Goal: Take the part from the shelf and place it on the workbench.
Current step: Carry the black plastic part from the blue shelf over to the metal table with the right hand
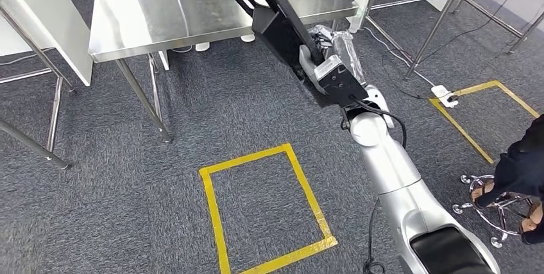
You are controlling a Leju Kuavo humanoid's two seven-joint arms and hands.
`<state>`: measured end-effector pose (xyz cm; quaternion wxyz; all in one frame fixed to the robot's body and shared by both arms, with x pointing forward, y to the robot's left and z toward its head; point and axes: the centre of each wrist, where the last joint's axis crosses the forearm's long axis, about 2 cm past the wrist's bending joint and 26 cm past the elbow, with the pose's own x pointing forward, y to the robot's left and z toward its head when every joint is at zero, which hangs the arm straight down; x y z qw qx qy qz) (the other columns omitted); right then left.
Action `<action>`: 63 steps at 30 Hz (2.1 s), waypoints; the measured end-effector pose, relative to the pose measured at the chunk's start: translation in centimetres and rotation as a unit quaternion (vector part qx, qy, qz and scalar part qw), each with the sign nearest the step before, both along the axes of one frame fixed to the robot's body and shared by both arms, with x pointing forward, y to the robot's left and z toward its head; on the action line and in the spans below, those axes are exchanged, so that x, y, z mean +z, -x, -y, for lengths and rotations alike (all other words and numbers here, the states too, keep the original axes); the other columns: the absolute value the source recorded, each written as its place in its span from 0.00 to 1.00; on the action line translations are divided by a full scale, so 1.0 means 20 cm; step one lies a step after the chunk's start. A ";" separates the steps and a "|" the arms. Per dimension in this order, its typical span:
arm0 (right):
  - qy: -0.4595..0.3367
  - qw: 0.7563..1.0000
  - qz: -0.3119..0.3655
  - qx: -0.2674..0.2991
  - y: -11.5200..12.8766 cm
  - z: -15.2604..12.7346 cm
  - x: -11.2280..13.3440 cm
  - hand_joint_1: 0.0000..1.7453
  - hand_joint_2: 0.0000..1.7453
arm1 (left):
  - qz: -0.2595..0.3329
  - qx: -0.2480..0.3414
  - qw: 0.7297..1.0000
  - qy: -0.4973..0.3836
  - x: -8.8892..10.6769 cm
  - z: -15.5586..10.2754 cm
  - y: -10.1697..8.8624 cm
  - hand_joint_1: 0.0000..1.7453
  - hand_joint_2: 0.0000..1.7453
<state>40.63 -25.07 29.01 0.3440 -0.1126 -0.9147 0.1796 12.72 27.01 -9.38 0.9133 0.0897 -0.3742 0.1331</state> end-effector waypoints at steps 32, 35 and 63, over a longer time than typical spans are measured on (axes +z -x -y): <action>0.010 1.000 -0.011 -0.012 0.04 0.07 -0.05 1.00 1.00 | 0.000 -0.017 1.000 0.004 -0.01 0.01 0.03 0.00 1.00; 0.014 1.000 -0.022 -0.016 0.04 0.09 -0.09 1.00 1.00 | -0.005 -0.018 1.000 0.006 -0.02 0.02 0.06 0.00 1.00; -0.002 0.997 0.013 -0.070 0.12 0.25 -0.03 1.00 1.00 | 0.009 -0.004 1.000 0.014 -0.01 0.02 0.04 0.00 1.00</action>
